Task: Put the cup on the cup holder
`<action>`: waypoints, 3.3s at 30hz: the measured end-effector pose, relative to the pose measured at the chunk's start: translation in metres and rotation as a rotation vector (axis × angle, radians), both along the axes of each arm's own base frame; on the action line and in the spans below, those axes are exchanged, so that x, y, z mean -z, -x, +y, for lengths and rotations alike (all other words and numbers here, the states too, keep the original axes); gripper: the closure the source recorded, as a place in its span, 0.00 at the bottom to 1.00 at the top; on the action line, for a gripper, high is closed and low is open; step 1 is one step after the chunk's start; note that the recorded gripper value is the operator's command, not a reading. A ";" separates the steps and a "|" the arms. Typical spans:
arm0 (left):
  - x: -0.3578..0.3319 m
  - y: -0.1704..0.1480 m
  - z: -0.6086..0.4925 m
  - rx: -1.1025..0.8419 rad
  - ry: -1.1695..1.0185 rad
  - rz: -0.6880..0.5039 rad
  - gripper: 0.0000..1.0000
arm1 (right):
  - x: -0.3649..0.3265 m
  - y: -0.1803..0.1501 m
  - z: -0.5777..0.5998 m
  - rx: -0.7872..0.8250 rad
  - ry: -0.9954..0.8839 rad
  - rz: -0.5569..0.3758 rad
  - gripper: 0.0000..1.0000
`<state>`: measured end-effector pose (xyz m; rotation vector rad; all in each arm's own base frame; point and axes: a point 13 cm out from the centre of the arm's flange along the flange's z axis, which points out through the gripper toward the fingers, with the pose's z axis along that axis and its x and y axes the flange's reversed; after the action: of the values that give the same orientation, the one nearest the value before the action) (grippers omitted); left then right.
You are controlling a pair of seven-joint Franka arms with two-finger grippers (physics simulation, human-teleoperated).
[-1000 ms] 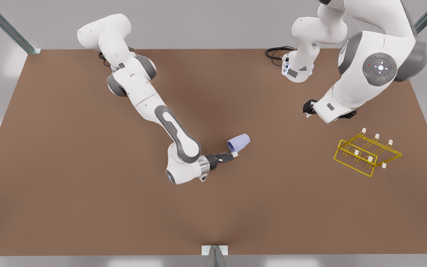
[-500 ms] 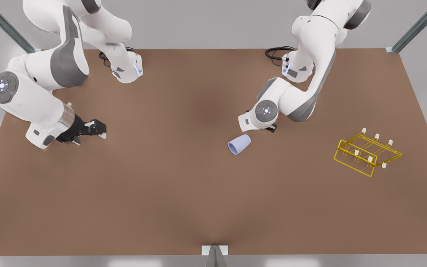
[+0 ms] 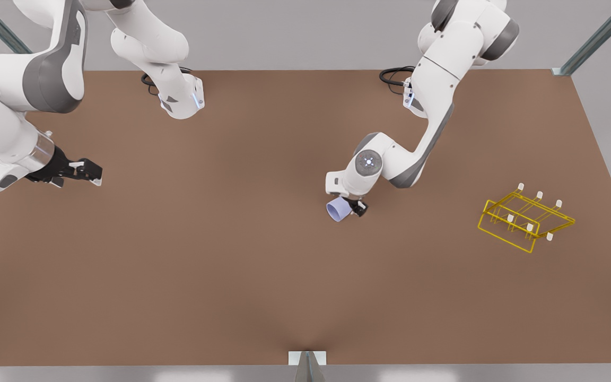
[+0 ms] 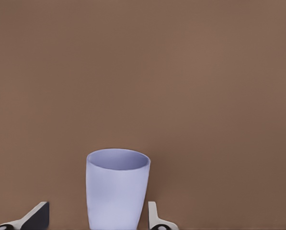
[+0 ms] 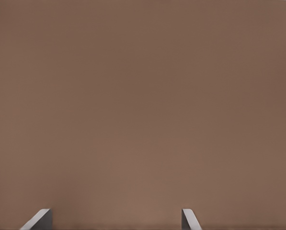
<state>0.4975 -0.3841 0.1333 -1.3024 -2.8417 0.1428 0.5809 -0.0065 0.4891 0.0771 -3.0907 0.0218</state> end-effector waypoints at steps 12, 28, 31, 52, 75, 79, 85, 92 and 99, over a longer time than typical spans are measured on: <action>0.038 0.013 0.016 0.100 -0.004 0.015 0.00 | 0.001 0.000 0.002 -0.005 0.002 0.004 0.00; 0.091 0.032 0.020 0.160 -0.020 0.081 0.00 | 0.001 0.001 0.002 -0.019 0.036 0.006 0.00; 0.097 0.034 0.021 0.162 -0.021 0.090 0.00 | 0.001 0.001 0.002 -0.020 0.042 0.007 0.00; 0.068 0.009 0.026 0.157 -0.049 0.094 0.20 | 0.002 0.001 -0.003 -0.014 0.049 0.007 0.00; -0.166 -0.104 0.247 0.602 -1.643 0.129 0.22 | 0.001 0.000 -0.001 -0.018 0.052 0.006 0.00; -0.196 -0.122 0.271 0.607 -1.819 0.190 0.22 | 0.001 0.000 -0.001 -0.018 0.052 0.006 0.00; -0.215 -0.131 0.312 0.632 -1.873 0.363 0.22 | 0.001 0.000 -0.001 -0.019 0.054 0.006 0.00; -0.227 -0.127 0.364 0.656 -1.799 0.561 0.22 | 0.003 0.001 -0.004 -0.015 0.058 0.011 0.00; -0.226 -0.124 0.418 0.670 -1.727 0.713 0.22 | 0.004 0.002 0.002 -0.025 0.057 0.013 0.00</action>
<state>0.6215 0.0336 0.3594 -1.0830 -0.9532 -1.1934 0.5793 -0.0043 0.4856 0.1132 -3.0732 0.1100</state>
